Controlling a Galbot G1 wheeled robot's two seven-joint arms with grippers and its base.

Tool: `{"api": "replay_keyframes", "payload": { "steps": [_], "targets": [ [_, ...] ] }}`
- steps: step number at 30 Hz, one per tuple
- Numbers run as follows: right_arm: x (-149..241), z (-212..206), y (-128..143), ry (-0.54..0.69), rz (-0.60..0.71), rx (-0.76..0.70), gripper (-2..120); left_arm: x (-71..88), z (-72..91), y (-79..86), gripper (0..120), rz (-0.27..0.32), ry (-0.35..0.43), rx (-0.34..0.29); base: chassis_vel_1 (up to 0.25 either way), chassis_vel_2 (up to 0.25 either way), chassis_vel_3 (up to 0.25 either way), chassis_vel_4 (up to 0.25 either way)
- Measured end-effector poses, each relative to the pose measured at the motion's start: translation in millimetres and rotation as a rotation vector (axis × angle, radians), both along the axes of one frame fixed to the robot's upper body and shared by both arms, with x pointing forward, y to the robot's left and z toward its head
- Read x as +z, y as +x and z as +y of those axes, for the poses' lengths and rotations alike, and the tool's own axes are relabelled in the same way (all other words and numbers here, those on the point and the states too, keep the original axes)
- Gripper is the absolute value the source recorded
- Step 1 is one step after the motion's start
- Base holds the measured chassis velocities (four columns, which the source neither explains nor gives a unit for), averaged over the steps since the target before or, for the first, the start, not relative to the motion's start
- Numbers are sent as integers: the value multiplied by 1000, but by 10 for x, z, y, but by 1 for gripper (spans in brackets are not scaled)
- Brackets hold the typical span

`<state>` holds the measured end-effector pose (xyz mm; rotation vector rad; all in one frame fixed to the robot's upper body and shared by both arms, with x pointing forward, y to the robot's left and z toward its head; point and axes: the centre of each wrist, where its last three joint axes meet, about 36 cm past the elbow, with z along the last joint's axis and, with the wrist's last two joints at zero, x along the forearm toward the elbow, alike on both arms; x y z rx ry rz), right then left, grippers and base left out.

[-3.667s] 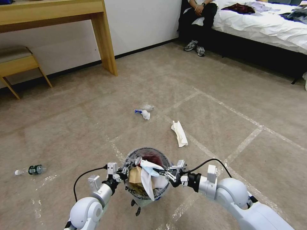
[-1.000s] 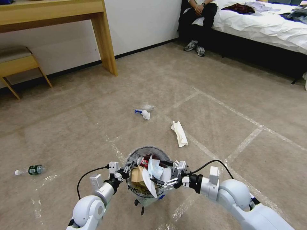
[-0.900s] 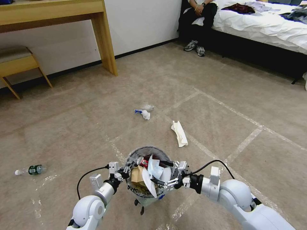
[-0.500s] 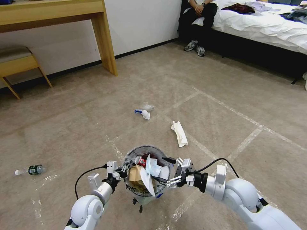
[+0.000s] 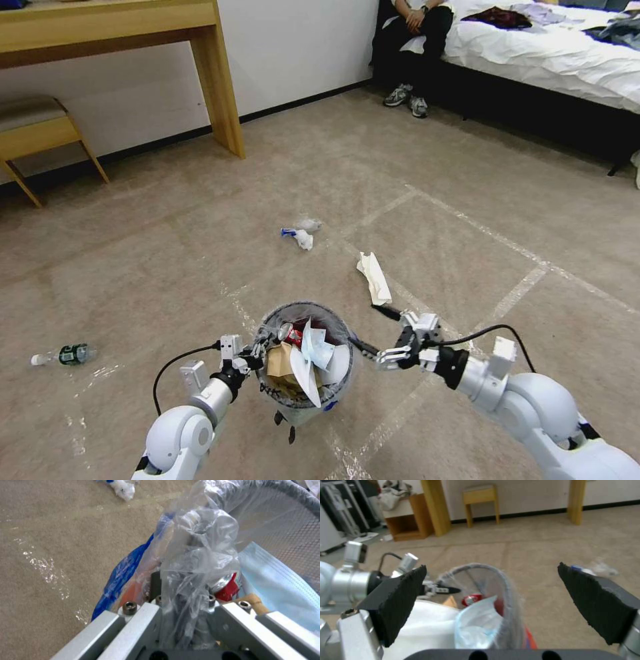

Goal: Pick up the trash bin and place the garbage on the floor into it.

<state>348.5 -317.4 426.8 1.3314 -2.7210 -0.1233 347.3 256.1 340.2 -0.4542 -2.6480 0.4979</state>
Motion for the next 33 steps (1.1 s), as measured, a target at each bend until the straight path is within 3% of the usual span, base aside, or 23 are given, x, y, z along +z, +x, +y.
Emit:
{"api": "replay_keyframes", "payload": {
  "steps": [14,33],
  "targets": [
    [-108,-134,-79,-14,-7,-84,100,44,-21,-62,1,-8,11,-12,0,0,0,0],
    [-93,-129,-59,-21,-16,-83,100,112,-42,-58,1,-29,16,-2,0,0,0,0]
  ]
}}
